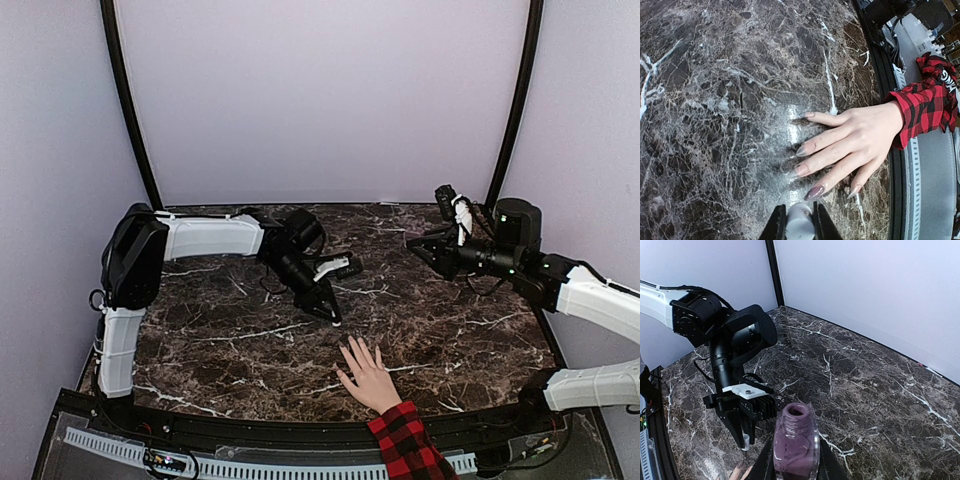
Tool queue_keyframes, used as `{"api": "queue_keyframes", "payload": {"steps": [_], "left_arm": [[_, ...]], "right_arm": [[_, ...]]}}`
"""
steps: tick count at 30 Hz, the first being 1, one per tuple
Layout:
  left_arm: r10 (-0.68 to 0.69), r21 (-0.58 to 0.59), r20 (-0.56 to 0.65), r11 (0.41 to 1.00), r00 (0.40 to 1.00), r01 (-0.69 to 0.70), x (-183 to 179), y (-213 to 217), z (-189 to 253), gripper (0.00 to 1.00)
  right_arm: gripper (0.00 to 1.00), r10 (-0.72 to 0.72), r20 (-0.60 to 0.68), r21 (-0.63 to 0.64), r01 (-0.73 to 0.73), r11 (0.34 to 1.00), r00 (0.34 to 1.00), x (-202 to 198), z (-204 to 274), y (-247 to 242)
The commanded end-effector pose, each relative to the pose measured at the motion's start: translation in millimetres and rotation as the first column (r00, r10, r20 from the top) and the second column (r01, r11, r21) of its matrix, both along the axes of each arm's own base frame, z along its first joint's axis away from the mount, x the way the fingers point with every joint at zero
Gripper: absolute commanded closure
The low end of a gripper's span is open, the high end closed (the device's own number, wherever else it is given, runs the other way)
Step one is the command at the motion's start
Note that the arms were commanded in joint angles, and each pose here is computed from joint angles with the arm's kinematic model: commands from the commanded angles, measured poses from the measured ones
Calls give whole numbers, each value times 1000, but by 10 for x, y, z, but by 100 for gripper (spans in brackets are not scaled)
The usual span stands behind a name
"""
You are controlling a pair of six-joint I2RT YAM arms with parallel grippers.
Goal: Paint the nails
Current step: Paint the nail with the hand.
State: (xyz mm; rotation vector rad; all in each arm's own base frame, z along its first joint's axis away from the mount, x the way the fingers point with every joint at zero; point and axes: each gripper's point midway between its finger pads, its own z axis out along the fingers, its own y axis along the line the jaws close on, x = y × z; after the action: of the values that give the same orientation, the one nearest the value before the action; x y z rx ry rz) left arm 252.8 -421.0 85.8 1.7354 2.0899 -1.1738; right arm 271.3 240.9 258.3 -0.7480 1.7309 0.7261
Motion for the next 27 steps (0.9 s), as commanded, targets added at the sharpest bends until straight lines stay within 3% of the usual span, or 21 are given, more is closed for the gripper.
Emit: {"api": "queue_keyframes", "payload": {"steps": [1,9,27], "left_arm": [[-26,-125,48,992,999,32,-12,-77,512,100],[-45,-150,26,987,999,48,-73,-114,522,100],[-75,-81,-4,994,997,75,-210,-150,223,100]], "right_arm": [[100,-17,57,32,15,999,998,23,155,-33],[100,-17,58,34,15,999,998,21,161,-33],[100,-14,55,32,12,999,998,24,152,-27]]}}
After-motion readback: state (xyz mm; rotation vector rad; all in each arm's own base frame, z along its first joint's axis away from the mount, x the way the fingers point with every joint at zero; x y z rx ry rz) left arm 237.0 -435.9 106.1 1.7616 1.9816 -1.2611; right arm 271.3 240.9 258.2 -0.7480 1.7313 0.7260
